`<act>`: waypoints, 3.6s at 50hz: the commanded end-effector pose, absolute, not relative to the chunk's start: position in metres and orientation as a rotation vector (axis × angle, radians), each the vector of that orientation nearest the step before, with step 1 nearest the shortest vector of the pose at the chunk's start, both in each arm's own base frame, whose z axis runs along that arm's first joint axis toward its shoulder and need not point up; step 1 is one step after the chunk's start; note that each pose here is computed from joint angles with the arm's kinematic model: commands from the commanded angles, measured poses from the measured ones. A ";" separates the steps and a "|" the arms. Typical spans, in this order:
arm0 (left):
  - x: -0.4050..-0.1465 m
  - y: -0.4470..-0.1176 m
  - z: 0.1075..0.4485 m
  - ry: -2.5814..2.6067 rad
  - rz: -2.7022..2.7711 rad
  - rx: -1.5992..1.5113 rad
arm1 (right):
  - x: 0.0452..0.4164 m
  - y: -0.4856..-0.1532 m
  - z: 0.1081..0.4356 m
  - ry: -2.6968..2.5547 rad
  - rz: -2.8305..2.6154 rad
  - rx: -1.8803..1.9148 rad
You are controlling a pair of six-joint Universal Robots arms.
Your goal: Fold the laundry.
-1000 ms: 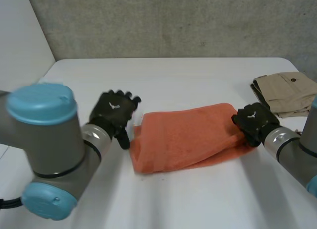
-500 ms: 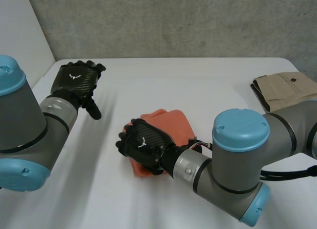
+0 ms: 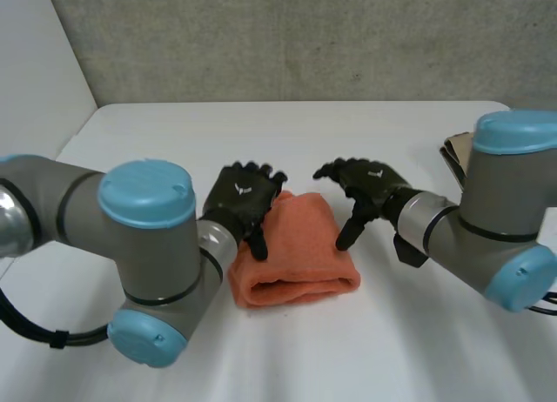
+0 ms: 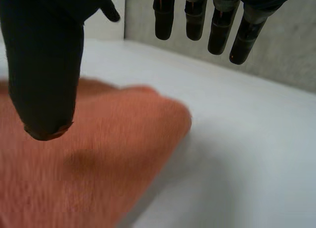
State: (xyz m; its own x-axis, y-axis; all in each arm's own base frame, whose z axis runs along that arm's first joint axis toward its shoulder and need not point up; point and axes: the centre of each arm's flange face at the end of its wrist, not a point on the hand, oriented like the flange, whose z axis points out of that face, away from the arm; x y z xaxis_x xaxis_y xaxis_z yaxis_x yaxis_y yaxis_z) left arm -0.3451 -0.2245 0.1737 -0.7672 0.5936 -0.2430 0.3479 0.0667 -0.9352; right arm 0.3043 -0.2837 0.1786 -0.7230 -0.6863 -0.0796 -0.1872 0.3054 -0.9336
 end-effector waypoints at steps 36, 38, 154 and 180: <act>-0.302 -0.233 0.282 -1.998 1.807 -0.894 | 0.317 -0.209 0.190 2.069 -1.760 -1.075; -0.302 -0.230 0.282 -1.994 1.745 -0.915 | 0.320 -0.198 0.182 2.050 -1.744 -1.096; -0.296 -0.235 0.275 -2.023 1.649 -0.822 | 0.138 -0.546 0.273 1.560 -2.787 -1.003; -0.299 -0.234 0.264 -2.041 1.615 -0.835 | 0.064 -0.516 0.136 2.119 -2.306 -1.288</act>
